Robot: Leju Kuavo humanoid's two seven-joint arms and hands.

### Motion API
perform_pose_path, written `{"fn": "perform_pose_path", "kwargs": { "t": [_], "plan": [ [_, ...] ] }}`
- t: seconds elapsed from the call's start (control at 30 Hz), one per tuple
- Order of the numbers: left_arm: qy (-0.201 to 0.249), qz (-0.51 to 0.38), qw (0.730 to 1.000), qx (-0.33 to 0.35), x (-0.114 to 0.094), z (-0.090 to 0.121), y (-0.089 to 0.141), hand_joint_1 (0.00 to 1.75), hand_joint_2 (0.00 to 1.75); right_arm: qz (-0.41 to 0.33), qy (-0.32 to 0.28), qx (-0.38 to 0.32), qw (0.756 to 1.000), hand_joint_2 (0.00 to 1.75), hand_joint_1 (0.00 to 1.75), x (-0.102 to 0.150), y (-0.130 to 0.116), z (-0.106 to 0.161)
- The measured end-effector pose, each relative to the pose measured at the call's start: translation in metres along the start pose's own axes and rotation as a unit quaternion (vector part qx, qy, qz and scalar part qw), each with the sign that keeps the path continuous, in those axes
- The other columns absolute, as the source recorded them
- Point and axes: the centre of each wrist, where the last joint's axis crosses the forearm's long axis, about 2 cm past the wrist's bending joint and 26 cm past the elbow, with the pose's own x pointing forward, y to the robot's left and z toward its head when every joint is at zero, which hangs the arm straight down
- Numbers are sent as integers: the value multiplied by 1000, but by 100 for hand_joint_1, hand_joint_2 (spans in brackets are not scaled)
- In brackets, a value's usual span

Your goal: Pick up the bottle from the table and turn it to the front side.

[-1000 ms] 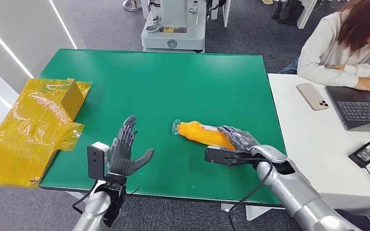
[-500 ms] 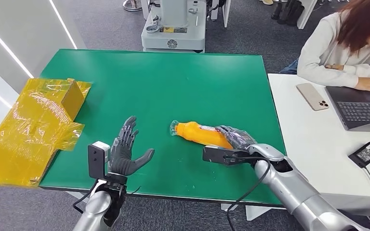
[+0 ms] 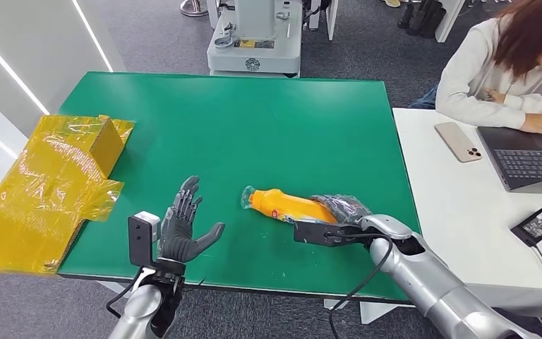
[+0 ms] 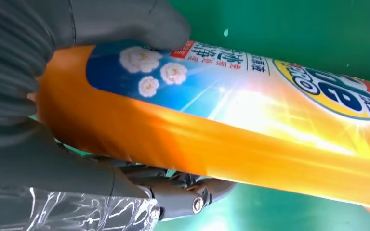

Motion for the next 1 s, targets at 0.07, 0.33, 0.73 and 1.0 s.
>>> {"fn": "perform_pose_path", "kwargs": {
  "t": [0.07, 0.33, 0.73, 1.0],
  "plan": [
    [2, 1, 1000, 1, -1, 1, 0, 0, 175, 3, -2, 2, 1000, 175, 147, 0, 0, 0],
    [13, 4, 1000, 7, -6, 11, 1, 0, 175, 6, -15, -5, 1000, 175, 175, 0, -3, -1],
    [6, 25, 1000, 8, -8, 20, 4, 0, 175, -126, -184, -184, 957, 175, 175, 32, 31, 1],
    [-6, 58, 998, 0, -1, 8, 9, 0, 175, -213, -241, -276, 906, 175, 175, 82, 59, 10]
  ]
}}
